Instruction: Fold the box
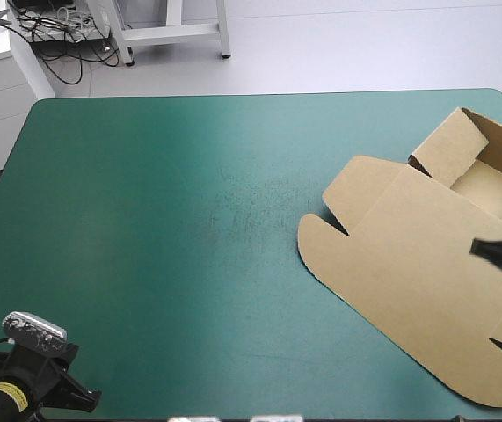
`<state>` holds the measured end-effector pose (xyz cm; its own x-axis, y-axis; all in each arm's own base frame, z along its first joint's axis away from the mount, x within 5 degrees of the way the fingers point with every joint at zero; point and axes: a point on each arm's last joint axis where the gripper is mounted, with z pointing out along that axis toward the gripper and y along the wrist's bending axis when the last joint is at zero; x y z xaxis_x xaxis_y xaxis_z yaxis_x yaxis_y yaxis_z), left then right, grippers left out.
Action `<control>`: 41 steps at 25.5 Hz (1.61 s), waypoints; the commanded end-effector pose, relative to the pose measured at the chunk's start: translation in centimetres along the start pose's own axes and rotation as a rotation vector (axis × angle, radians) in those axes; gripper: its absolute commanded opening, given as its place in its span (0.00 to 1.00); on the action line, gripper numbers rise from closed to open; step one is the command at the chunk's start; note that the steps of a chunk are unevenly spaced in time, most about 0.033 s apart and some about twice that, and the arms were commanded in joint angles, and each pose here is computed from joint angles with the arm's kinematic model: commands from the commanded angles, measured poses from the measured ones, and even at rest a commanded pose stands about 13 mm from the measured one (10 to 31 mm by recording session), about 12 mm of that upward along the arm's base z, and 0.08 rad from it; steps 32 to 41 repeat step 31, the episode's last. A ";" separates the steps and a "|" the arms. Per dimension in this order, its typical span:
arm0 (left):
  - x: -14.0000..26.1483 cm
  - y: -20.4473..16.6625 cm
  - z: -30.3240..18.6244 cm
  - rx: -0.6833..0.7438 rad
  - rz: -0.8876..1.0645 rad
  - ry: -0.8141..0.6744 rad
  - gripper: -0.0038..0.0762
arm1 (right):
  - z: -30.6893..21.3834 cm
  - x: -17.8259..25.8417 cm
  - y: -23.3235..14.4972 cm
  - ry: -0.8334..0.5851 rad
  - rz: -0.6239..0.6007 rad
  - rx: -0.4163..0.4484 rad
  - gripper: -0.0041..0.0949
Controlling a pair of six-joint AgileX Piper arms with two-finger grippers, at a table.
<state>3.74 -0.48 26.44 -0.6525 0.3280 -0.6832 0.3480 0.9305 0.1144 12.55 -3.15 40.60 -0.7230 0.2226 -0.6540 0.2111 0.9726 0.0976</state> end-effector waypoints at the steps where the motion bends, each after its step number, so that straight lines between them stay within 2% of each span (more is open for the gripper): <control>1: -1.1 0.1 -0.5 0.001 -0.004 -0.071 0.04 | 0.0 3.7 1.5 0.004 -0.082 -0.096 0.04; 6: -1.1 0.1 -0.5 0.001 -0.004 -0.071 0.04 | 1.6 9.9 1.7 0.053 -0.174 -0.151 0.04; 8: -1.1 0.1 -0.5 0.001 -0.004 -0.071 0.04 | 2.9 13.0 1.4 0.065 -0.254 -0.156 0.04; 11: -1.1 0.1 -0.5 0.001 -0.004 -0.071 0.04 | 4.0 15.8 1.1 0.074 -0.287 -0.158 0.04; 13: -1.1 0.1 -0.5 0.001 -0.004 -0.071 0.04 | 2.5 15.9 1.3 -0.040 -0.305 -0.157 0.04; 17: -1.1 0.1 -0.5 0.001 -0.003 -0.069 0.04 | 1.9 16.5 1.3 -0.102 -0.312 -0.152 0.04; 41: -1.1 0.1 -0.5 0.001 -0.003 -0.070 0.04 | 1.8 16.5 1.3 -0.104 -0.309 -0.152 0.02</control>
